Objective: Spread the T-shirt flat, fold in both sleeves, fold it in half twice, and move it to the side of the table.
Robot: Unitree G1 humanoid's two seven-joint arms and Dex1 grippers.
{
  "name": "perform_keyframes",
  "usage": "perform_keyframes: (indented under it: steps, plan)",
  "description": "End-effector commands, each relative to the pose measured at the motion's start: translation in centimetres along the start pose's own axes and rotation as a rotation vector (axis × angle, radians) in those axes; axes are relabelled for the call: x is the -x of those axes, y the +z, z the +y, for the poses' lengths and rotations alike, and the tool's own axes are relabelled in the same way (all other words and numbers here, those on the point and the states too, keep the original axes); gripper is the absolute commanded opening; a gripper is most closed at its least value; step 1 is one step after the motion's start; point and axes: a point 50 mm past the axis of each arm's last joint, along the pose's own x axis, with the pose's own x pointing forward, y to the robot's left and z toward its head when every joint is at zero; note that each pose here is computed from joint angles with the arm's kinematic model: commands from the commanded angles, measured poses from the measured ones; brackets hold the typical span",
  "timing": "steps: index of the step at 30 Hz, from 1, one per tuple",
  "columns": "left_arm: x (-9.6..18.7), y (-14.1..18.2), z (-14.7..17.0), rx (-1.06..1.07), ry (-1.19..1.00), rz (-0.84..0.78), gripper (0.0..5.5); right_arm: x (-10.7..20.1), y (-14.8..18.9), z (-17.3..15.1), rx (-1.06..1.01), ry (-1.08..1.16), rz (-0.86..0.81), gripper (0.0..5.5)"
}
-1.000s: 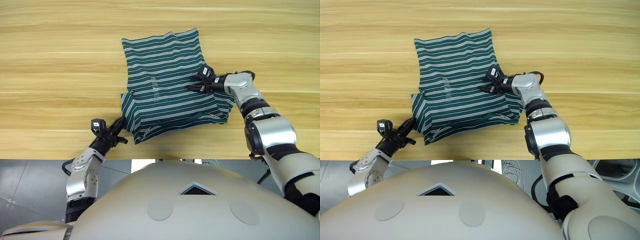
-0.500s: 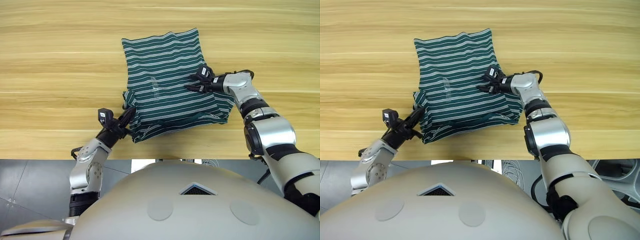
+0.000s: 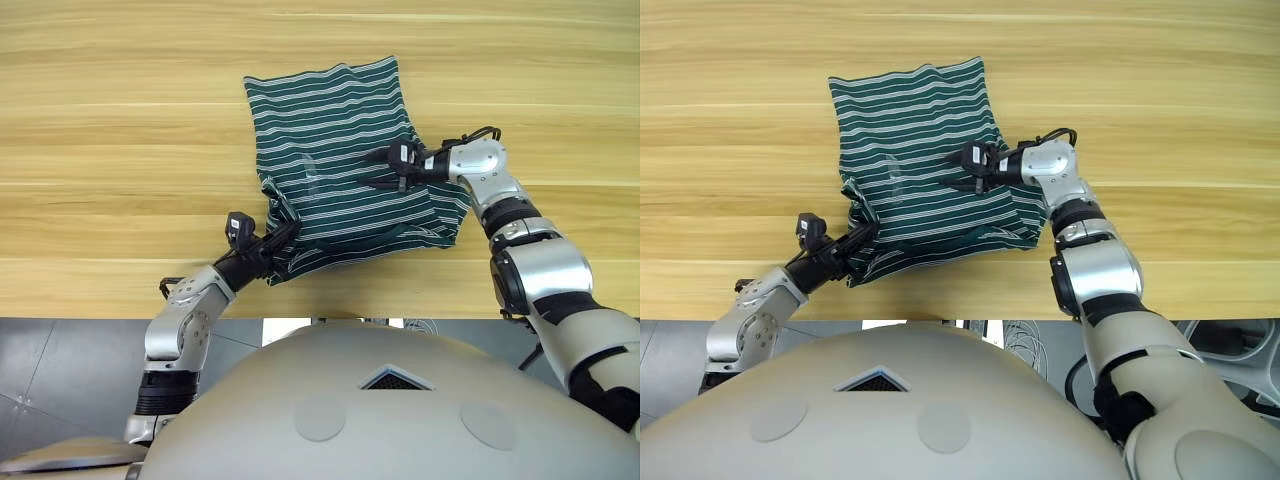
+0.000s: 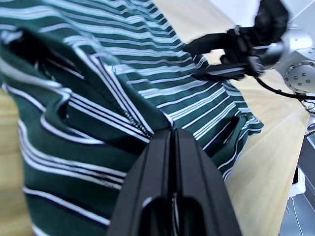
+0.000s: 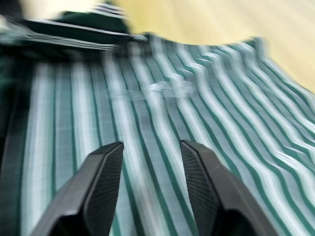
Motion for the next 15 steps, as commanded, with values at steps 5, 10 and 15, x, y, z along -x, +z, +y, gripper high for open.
perform_keyframes:
  steps: [5, 10, 15]
  plan:
    - [-0.8, -0.2, 2.0, -0.068, 0.047, 0.139, 0.02, 2.0, -0.8, 3.8, 0.032, 0.231, -0.028, 2.14]
    - [-1.2, -0.4, 2.3, -0.066, 0.053, 0.169, 0.02, 1.3, -1.5, 4.3, 0.037, 0.185, 0.039, 2.14]
    - [-1.4, -0.4, 2.4, -0.057, 0.052, 0.172, 0.02, 1.5, -1.8, 5.5, 0.015, 0.248, 0.046, 2.14]
